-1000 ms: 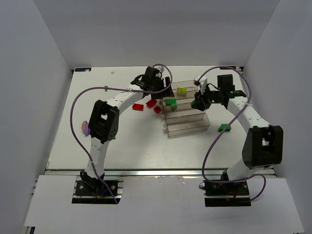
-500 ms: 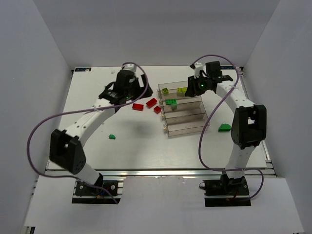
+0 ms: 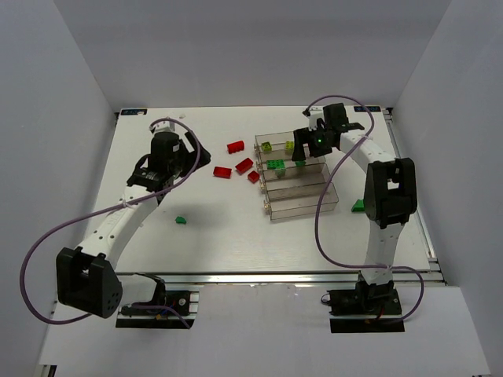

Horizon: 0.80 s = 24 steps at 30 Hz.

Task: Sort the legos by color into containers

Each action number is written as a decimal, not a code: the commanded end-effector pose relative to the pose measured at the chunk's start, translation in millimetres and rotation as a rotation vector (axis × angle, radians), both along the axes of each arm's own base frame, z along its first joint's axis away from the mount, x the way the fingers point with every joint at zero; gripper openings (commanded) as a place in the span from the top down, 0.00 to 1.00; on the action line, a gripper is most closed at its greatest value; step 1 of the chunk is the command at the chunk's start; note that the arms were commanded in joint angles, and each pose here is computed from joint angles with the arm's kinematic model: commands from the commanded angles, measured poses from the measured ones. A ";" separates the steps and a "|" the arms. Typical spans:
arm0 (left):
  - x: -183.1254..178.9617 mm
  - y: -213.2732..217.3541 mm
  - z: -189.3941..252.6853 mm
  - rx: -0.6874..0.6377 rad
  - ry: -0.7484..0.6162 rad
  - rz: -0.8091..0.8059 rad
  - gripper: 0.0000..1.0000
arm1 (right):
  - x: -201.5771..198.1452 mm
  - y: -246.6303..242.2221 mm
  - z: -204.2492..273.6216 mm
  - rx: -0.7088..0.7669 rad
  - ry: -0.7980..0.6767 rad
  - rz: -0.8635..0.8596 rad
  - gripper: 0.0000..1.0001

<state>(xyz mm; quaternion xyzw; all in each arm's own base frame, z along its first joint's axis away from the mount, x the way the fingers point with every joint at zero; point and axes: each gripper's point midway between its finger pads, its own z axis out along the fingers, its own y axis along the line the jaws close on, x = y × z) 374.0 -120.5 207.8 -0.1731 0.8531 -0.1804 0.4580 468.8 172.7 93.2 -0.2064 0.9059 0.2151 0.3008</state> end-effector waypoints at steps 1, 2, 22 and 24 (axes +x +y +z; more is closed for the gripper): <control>-4.7 11.9 10.1 -0.004 -0.022 0.049 0.02 | 24.0 0.1 25.6 -0.015 -0.115 0.011 0.11; -4.3 14.9 9.9 0.000 -0.021 0.062 0.02 | 24.6 0.9 27.5 -0.016 -0.122 0.015 0.11; -19.8 122.6 -83.3 -0.006 0.343 0.444 0.61 | -70.3 24.9 142.3 0.208 -0.532 0.584 0.87; -12.0 135.5 -92.6 -0.050 0.358 0.494 0.42 | -81.5 27.1 133.6 0.238 -0.522 0.600 0.58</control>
